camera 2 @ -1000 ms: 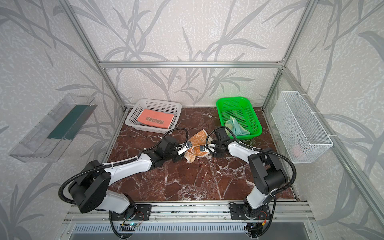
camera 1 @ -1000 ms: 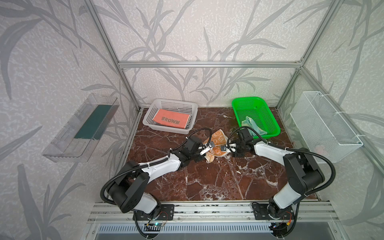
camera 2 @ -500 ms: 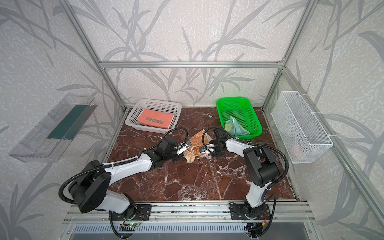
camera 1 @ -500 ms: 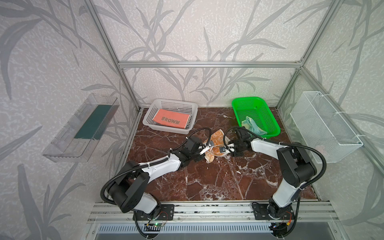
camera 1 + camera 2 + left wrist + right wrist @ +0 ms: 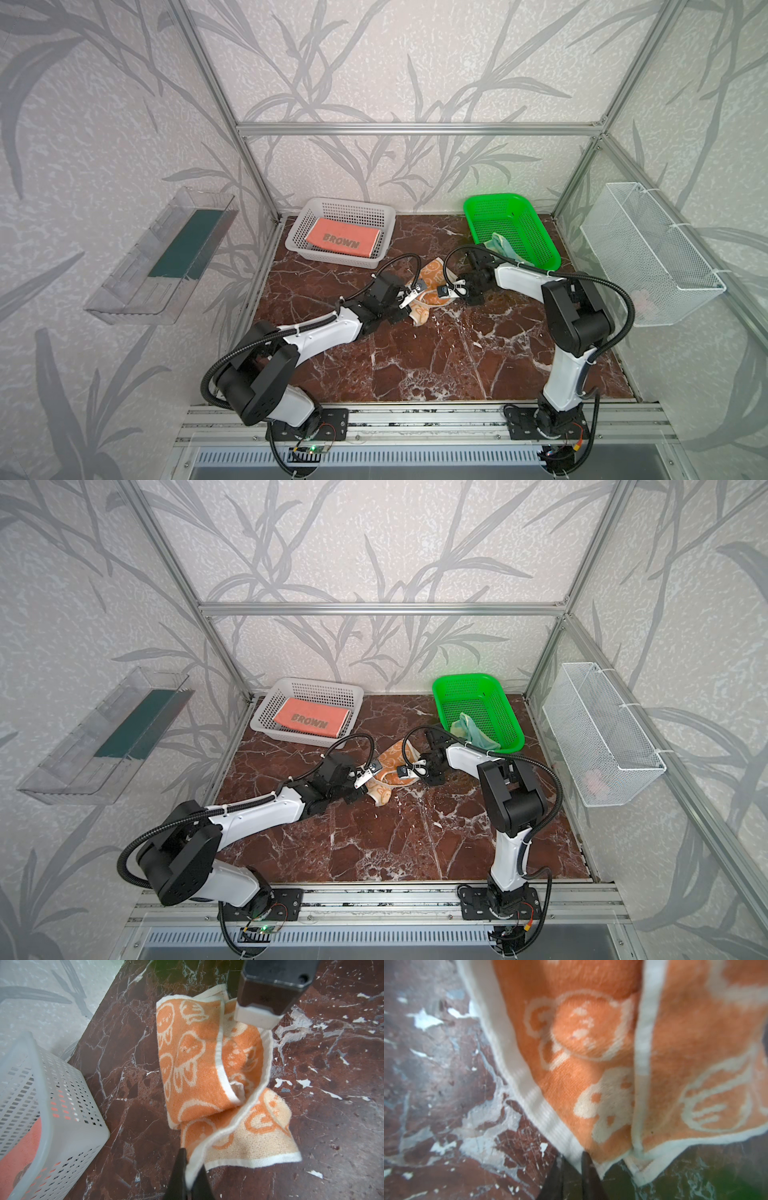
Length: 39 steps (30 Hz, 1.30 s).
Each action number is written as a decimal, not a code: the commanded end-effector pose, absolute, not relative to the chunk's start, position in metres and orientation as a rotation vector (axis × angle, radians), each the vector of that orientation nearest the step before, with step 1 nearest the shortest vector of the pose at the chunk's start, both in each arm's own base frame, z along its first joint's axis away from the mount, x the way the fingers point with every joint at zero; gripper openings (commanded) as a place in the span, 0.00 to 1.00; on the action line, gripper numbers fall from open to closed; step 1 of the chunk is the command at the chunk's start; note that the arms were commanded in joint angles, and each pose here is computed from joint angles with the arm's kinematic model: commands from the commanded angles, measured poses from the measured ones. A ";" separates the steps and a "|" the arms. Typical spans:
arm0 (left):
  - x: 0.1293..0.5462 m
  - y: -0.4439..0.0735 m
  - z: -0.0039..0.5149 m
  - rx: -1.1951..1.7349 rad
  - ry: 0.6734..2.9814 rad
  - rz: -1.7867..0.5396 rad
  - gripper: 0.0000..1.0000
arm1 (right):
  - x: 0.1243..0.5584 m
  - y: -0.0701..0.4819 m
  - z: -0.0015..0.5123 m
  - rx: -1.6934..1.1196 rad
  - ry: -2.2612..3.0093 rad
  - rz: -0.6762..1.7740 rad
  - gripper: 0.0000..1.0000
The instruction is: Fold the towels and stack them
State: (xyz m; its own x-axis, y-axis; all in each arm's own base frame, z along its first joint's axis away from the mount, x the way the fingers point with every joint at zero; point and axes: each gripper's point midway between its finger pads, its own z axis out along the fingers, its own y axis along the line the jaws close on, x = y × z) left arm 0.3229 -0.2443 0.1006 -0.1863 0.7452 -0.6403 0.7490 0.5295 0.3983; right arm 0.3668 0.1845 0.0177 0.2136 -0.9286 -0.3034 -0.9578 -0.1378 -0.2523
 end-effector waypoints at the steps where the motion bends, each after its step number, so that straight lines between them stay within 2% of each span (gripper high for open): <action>1: 0.326 -0.241 0.104 1.178 1.942 0.009 0.00 | 0.341 0.173 0.000 -2.180 1.868 0.224 0.09; 4: 0.326 -0.239 0.104 1.152 1.936 0.017 0.00 | 0.342 0.174 0.001 -2.176 1.873 0.230 0.00; 9: 0.326 -0.235 0.107 1.124 1.929 0.027 0.00 | 0.343 0.183 0.017 -2.087 1.851 0.286 0.00; 18: 0.327 -0.219 0.123 0.941 1.947 0.029 0.00 | 0.326 0.205 0.075 -1.959 1.725 0.430 0.00; 32: 0.270 -0.226 0.148 0.958 1.924 -0.290 0.00 | 0.301 0.234 0.180 -1.839 1.442 0.516 0.00; 35: 0.272 -0.214 0.151 0.884 1.925 -0.250 0.00 | 0.313 0.241 0.181 -1.813 1.458 0.520 0.00; 39: 0.289 -0.180 0.146 0.693 2.008 -0.082 0.00 | 0.333 0.248 0.166 -1.795 1.577 0.519 0.00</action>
